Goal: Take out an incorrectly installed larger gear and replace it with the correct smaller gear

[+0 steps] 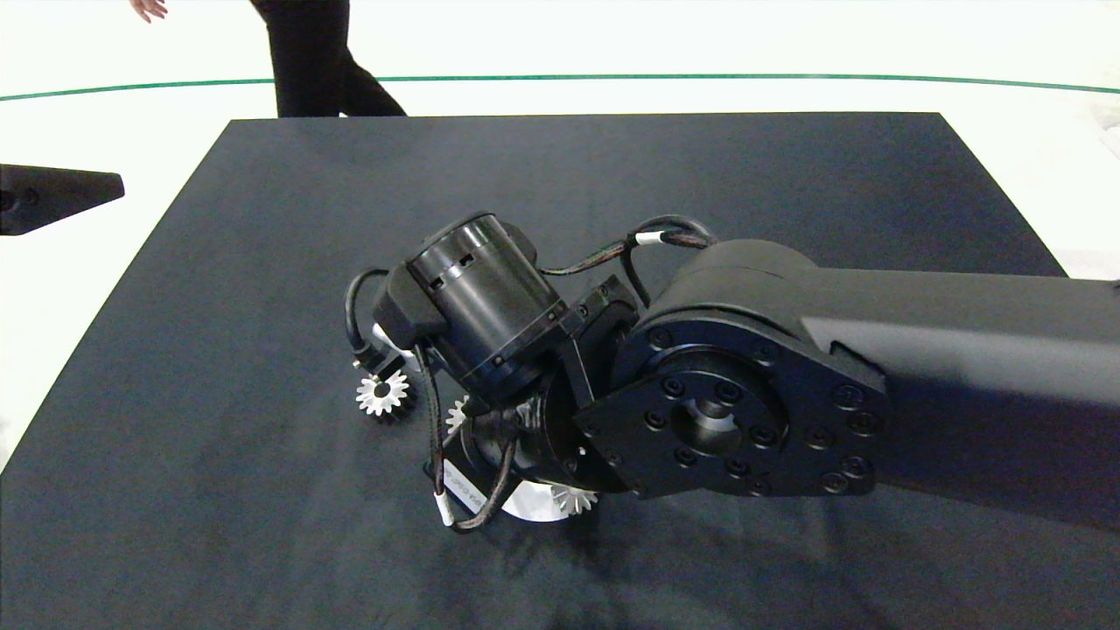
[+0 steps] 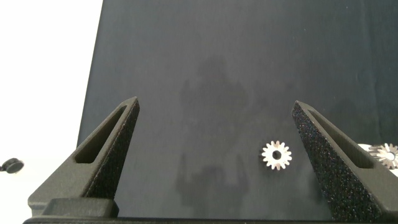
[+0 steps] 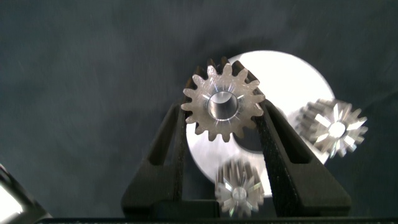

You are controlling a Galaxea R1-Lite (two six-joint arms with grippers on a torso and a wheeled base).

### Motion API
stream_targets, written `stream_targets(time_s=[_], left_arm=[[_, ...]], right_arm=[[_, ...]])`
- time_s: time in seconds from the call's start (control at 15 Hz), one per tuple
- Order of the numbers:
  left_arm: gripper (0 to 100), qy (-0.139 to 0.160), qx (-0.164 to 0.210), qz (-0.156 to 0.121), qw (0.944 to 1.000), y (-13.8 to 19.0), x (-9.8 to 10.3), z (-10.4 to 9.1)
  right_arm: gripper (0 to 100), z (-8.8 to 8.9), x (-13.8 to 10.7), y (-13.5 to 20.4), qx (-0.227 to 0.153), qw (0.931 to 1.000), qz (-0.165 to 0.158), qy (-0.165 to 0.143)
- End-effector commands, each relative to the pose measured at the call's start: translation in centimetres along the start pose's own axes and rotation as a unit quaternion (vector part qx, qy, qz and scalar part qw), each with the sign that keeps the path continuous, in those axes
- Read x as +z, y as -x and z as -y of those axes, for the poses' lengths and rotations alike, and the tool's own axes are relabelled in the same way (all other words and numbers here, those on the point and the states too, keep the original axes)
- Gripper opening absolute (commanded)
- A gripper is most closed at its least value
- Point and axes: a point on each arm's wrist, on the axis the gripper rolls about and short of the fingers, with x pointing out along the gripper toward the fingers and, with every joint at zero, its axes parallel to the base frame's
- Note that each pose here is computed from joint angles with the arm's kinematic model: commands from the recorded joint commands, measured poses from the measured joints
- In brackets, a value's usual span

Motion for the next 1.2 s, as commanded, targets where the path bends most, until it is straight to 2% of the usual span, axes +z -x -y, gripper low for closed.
stream_targets(time_s=[0.07,0.2,0.67,1.2], left_arm=[[100,0.001,0.001,0.001,1.0,0.1,0.0,0.0],[100,0.001,0.001,0.002,1.0,0.1,0.0,0.0],[100,0.001,0.001,0.001,1.0,0.1,0.0,0.0],[100,0.001,0.001,0.001,1.0,0.1,0.0,0.0]], right_arm=[[25,0.0,0.6,0.0,-0.004,0.9994,0.032,-0.014],[25,-0.1,0.6,-0.4,-0.006,0.9986,0.047,-0.021],[25,0.1,0.8,-0.7,-0.01,0.9985,0.049,-0.024],[25,0.2,0.2,-1.5,-0.012,0.9994,0.028,-0.016]])
